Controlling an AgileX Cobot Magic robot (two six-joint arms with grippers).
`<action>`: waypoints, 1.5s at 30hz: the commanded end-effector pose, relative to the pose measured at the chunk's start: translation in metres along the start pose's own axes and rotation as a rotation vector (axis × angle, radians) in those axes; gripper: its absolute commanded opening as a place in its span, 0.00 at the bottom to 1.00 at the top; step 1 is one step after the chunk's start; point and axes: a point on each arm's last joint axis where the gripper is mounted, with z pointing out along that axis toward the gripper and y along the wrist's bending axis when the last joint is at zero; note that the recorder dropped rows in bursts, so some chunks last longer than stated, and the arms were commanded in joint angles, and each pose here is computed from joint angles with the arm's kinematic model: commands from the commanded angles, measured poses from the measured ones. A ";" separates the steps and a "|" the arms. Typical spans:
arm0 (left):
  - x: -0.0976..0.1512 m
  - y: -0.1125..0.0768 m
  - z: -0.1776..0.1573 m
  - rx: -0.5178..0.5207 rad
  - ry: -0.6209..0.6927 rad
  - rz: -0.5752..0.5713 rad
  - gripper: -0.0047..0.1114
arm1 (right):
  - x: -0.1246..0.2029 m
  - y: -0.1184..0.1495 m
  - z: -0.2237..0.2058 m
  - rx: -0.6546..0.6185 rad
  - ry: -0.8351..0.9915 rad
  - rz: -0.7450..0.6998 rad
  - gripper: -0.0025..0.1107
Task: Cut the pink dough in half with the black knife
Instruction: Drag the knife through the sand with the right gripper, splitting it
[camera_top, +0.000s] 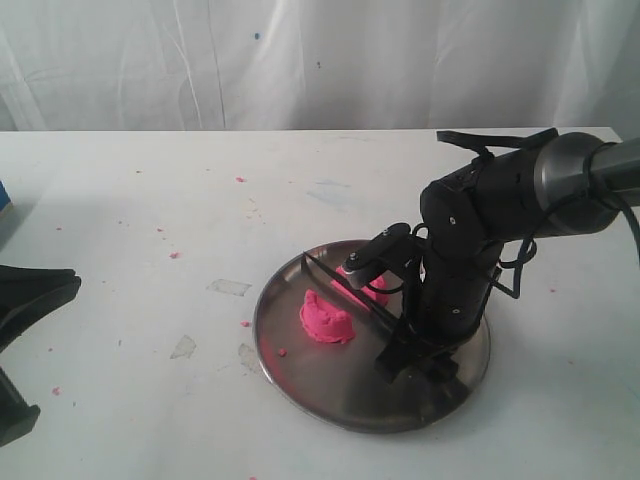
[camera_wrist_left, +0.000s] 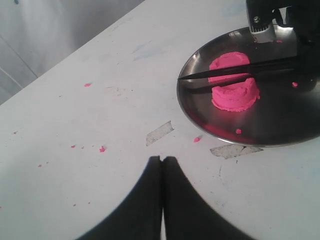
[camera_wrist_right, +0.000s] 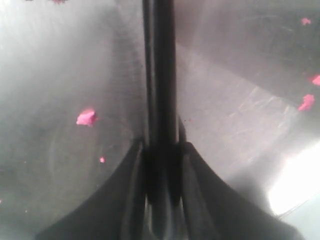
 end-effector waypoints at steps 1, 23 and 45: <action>0.001 -0.002 -0.001 0.012 -0.006 -0.033 0.04 | -0.001 0.000 0.003 -0.005 0.000 0.015 0.02; 0.001 -0.004 -0.001 0.035 -0.004 -0.033 0.04 | -0.001 0.021 0.000 -0.233 -0.009 -0.069 0.02; 0.001 -0.004 -0.001 0.037 -0.004 -0.033 0.04 | 0.004 -0.025 -0.075 0.154 -0.216 0.112 0.02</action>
